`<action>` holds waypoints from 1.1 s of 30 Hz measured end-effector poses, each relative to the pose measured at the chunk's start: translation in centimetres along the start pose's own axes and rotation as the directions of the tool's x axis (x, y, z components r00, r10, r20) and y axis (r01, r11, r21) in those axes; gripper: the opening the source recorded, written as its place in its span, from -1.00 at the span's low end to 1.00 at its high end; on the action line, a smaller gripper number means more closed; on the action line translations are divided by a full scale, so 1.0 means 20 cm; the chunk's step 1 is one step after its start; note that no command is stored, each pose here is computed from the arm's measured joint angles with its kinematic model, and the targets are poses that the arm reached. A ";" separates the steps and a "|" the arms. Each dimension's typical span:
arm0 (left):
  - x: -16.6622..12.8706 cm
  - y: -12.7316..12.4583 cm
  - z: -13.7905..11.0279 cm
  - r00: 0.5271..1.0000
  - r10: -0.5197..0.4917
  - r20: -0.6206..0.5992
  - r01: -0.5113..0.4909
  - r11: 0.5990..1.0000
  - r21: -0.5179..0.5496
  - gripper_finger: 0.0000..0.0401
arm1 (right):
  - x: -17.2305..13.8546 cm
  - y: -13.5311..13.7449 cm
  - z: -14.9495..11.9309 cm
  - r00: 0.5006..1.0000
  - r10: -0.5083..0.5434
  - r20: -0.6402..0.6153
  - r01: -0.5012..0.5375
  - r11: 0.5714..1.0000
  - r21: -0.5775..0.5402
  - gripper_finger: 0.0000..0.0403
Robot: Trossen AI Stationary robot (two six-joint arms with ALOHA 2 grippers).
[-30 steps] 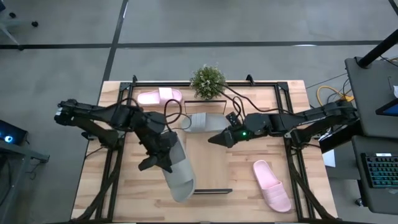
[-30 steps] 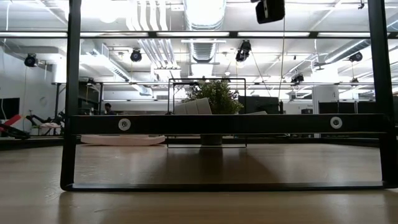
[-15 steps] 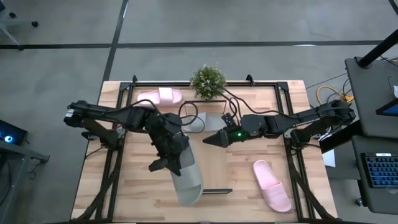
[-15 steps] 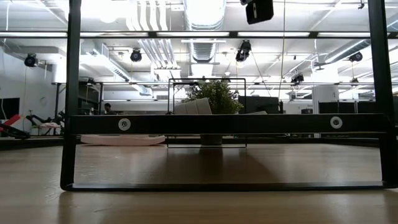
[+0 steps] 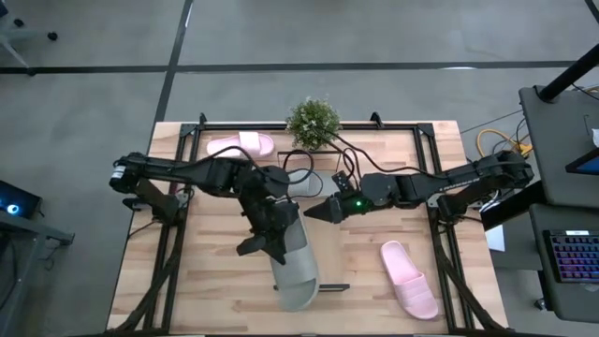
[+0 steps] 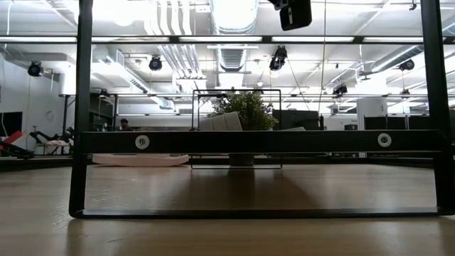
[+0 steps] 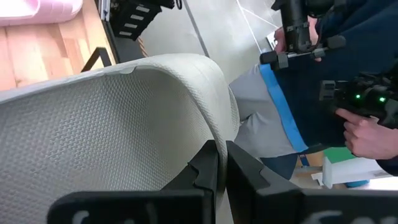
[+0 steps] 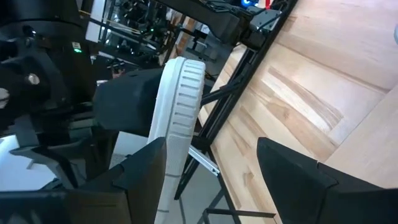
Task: Pick and place slides into the shelf
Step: Put the gray slide on the shelf
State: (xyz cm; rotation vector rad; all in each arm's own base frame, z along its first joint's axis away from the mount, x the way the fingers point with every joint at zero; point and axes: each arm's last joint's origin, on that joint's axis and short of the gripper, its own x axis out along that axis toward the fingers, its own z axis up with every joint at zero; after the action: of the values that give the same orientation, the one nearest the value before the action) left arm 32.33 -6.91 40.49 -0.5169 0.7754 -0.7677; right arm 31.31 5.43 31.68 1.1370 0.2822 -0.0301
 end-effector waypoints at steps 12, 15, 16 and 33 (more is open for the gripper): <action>-0.03 0.03 0.01 1.000 0.012 0.016 -0.012 1.000 -0.006 -1.00 | -0.01 0.01 0.00 1.000 0.026 0.002 -0.026 1.000 -0.004 0.21; -0.02 0.04 0.01 1.000 0.019 0.011 -0.019 1.000 -0.016 -1.00 | -0.01 0.01 0.00 0.999 0.032 -0.012 -0.032 0.999 -0.004 0.20; -0.02 0.05 0.01 1.000 0.020 0.012 -0.020 1.000 -0.016 -1.00 | -0.01 0.01 0.00 0.999 0.033 -0.015 -0.033 0.999 -0.004 0.20; -0.05 0.08 0.02 0.999 0.034 0.023 -0.034 0.999 -0.017 -1.00 | 0.00 0.01 0.00 0.999 0.036 -0.024 -0.036 0.999 -0.001 0.20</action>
State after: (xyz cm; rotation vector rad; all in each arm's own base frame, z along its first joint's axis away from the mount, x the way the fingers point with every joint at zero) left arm 32.81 -5.02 40.06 -0.5254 0.7672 -0.7233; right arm 31.33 5.59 31.89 1.1416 0.2829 0.0149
